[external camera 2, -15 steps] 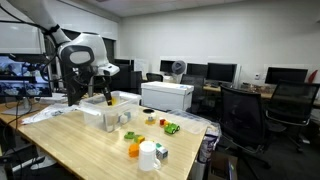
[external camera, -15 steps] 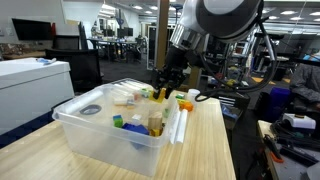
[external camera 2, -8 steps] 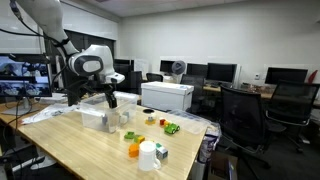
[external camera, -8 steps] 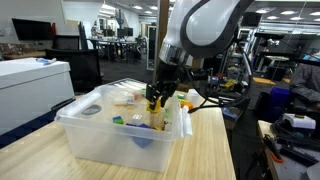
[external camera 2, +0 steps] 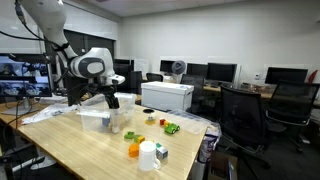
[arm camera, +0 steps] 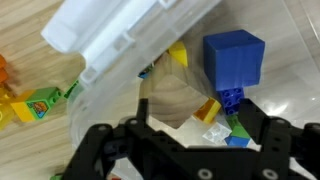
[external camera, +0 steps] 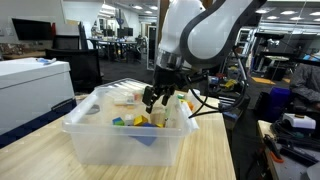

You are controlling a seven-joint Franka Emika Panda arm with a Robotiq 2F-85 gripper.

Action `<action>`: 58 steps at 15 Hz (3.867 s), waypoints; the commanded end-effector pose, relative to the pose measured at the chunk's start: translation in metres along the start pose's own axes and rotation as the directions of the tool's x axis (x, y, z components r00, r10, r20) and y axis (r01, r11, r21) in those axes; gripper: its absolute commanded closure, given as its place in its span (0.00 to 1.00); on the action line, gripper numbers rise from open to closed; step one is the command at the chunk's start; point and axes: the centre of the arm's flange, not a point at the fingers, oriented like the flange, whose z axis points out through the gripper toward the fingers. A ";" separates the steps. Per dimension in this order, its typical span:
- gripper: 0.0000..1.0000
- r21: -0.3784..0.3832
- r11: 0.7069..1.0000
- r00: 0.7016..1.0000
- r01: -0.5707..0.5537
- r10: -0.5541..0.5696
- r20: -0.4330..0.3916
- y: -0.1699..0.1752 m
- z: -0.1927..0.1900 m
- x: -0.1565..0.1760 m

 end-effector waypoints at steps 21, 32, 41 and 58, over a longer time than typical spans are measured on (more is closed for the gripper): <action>0.00 0.007 0.835 0.835 -0.549 0.550 -0.009 0.177 -0.124 0.034; 0.00 -0.167 0.752 0.756 -0.638 0.653 0.050 0.203 -0.047 0.027; 0.00 -0.211 0.738 0.743 -0.641 0.666 0.073 0.212 -0.011 0.039; 0.00 -0.251 0.763 0.768 -0.595 0.632 0.104 0.196 0.030 0.050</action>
